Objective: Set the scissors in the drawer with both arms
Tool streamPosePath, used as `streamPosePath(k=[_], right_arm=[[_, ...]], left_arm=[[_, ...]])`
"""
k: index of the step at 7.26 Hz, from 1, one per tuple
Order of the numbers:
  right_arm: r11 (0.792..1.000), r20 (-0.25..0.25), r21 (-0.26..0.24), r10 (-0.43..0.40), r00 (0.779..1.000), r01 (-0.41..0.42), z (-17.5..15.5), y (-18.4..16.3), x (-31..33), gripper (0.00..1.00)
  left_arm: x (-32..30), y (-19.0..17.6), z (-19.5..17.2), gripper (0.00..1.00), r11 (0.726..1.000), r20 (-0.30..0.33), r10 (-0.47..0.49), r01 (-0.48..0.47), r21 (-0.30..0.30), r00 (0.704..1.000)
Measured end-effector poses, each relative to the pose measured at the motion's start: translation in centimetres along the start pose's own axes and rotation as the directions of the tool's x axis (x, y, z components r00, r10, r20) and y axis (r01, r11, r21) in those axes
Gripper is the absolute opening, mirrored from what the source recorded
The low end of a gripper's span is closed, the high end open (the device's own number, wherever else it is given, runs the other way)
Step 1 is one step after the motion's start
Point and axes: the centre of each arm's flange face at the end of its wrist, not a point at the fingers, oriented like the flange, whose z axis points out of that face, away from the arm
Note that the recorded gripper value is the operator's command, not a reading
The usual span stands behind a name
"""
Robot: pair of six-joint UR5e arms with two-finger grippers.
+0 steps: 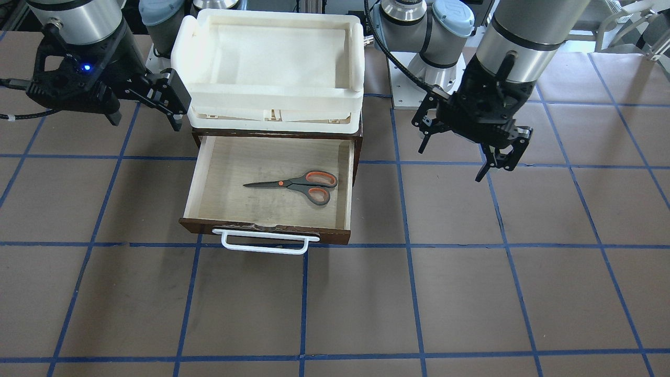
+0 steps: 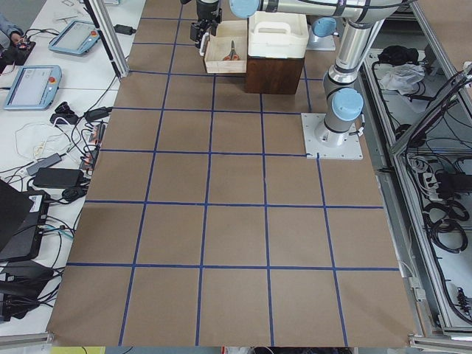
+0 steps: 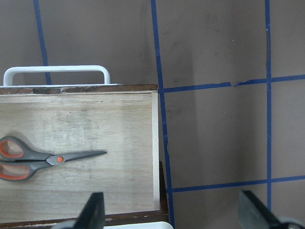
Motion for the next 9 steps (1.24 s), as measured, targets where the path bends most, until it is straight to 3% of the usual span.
streamPosePath(k=[1, 2, 5, 7, 9], right_arm=[[1.000, 0.001, -0.002, -0.001, 1.000, 0.001, 0.1, 0.2, 0.0, 1.00], [1.000, -0.002, -0.006, -0.004, 1.000, 0.004, 0.3, 0.5, 0.1, 1.00], [1.000, -0.001, -0.010, -0.007, 1.000, 0.007, 0.7, 1.2, 0.1, 1.00], [1.000, 0.000, -0.009, -0.009, 1.000, 0.009, 0.8, 1.2, 0.0, 1.00], [1.000, -0.007, -0.007, -0.010, 1.000, 0.010, 0.8, 1.2, 0.1, 1.00]], left_arm=[[0.1, 1.1, -0.2, 1.00, 0.983, 0.000, -0.185, 0.185, -0.006, 0.983], [0.5, 2.3, -0.1, 1.00, 0.963, 0.017, -0.266, 0.267, -0.033, 0.964], [1.9, 4.7, 1.0, 1.00, 0.916, 0.069, -0.384, 0.389, -0.094, 0.921], [2.4, 4.5, 1.6, 1.00, 0.910, 0.071, -0.398, 0.403, -0.095, 0.915], [2.4, 4.1, 1.2, 1.00, 0.914, 0.067, -0.397, 0.401, -0.057, 0.915]])
